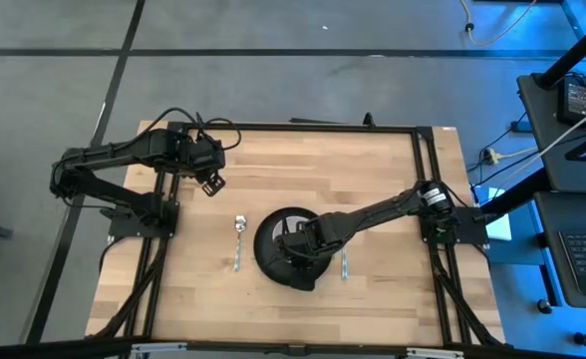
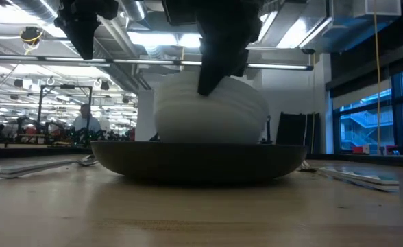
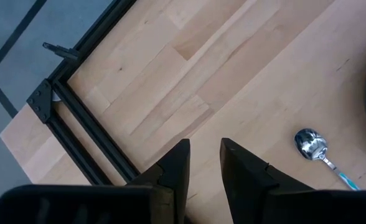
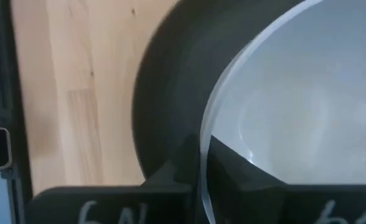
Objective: Set table place
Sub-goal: Put the white bowl on top of the black plate
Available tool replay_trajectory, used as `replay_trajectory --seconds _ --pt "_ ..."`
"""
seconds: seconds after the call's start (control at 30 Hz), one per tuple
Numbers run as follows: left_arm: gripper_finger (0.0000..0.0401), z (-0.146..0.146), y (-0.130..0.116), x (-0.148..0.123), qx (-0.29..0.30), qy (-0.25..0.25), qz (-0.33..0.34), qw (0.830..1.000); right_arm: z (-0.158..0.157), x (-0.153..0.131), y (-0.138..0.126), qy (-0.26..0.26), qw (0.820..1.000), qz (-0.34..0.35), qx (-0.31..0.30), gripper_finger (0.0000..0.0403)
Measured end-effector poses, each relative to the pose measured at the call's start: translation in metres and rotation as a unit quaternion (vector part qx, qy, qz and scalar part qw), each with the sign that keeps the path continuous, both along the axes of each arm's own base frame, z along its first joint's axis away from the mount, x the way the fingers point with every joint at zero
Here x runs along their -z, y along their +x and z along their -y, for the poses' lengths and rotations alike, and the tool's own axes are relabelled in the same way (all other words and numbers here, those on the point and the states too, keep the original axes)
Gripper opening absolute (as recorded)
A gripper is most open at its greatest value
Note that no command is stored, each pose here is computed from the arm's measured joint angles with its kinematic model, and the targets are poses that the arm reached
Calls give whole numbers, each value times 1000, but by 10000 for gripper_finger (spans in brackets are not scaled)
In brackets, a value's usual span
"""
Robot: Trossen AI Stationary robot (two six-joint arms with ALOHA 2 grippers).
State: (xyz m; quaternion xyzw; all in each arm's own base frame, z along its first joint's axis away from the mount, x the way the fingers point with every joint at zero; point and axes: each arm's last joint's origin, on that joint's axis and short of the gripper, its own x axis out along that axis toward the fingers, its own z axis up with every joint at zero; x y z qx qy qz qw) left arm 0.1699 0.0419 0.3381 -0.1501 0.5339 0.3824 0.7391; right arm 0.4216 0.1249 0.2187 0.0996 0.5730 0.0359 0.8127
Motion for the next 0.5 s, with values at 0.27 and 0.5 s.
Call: replay_trajectory --seconds 0.27,0.5 --pt "82 0 0 0 0 0 0 1000 -2 12 5 10 1000 -11 23 49" --pt "82 0 0 0 0 0 0 1000 -4 31 10 21 999 -30 36 54"
